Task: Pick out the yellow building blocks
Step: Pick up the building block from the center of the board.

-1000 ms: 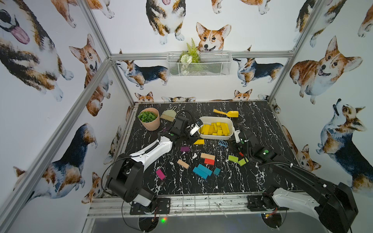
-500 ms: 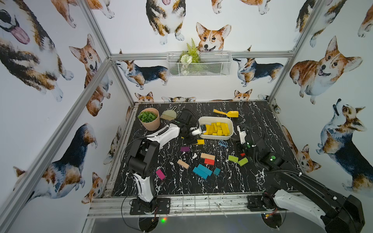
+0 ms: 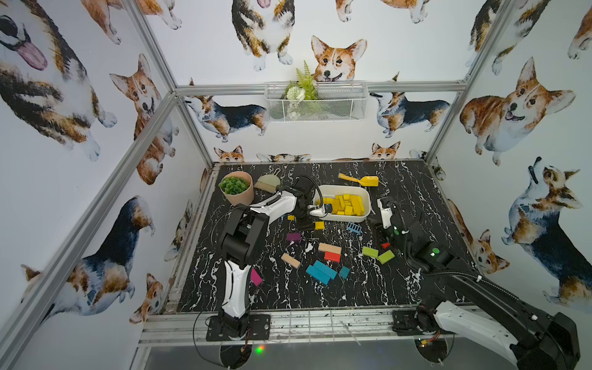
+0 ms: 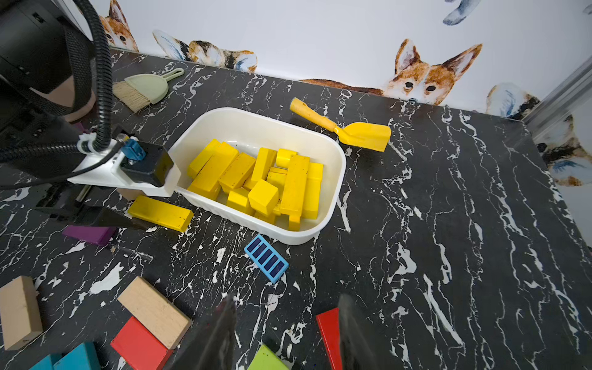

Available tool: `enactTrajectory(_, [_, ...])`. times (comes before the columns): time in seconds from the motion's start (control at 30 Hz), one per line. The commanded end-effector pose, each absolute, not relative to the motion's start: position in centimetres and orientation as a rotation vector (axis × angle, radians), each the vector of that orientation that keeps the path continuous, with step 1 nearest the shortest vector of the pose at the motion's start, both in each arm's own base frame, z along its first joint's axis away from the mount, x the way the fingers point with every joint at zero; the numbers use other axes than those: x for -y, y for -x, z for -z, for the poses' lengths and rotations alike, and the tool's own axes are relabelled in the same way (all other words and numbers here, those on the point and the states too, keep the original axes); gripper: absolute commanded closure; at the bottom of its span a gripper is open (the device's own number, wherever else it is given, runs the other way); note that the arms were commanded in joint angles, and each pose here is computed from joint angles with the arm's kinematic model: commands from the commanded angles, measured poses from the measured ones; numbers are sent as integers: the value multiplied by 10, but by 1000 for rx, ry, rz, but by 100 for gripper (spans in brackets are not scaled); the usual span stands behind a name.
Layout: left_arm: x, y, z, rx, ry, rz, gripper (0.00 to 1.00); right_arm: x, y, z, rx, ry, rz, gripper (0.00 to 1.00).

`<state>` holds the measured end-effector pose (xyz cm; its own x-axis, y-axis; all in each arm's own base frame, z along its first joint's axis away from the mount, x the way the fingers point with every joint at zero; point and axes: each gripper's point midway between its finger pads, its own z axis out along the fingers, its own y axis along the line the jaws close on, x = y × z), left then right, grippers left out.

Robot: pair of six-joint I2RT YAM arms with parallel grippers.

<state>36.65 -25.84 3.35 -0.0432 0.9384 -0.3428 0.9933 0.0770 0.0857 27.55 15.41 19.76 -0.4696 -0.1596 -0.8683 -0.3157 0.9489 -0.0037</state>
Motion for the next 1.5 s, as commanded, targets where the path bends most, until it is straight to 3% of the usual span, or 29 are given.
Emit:
enactTrajectory(0.0, [251,-360,-25,-2048,-2033,215,34,-152,-276,-201,-2061,346,-169,47])
enactTrajectory(0.27, [245,-356,-13,-2071,-2117,197,44,-154,-277,-202,-2061,351,-173,47])
enactTrajectory(0.6, [238,-351,-14,-2061,-2177,127,74,-153,-277,-201,-2061,349,-170,47])
enactTrajectory(0.93, [242,-335,-66,-1956,-2086,76,99,-149,-277,-201,-2050,317,-163,47])
enactTrajectory(1.17, [255,-322,-121,-1882,-1845,65,100,-153,-285,-202,-2043,285,-166,47])
enactTrajectory(1.33, [286,-342,-170,-1926,-1482,111,100,-157,-291,-200,-2056,269,-173,47])
enactTrajectory(1.47, [310,-363,-176,-2104,-1152,219,100,-158,-293,-200,-2073,259,-167,47])
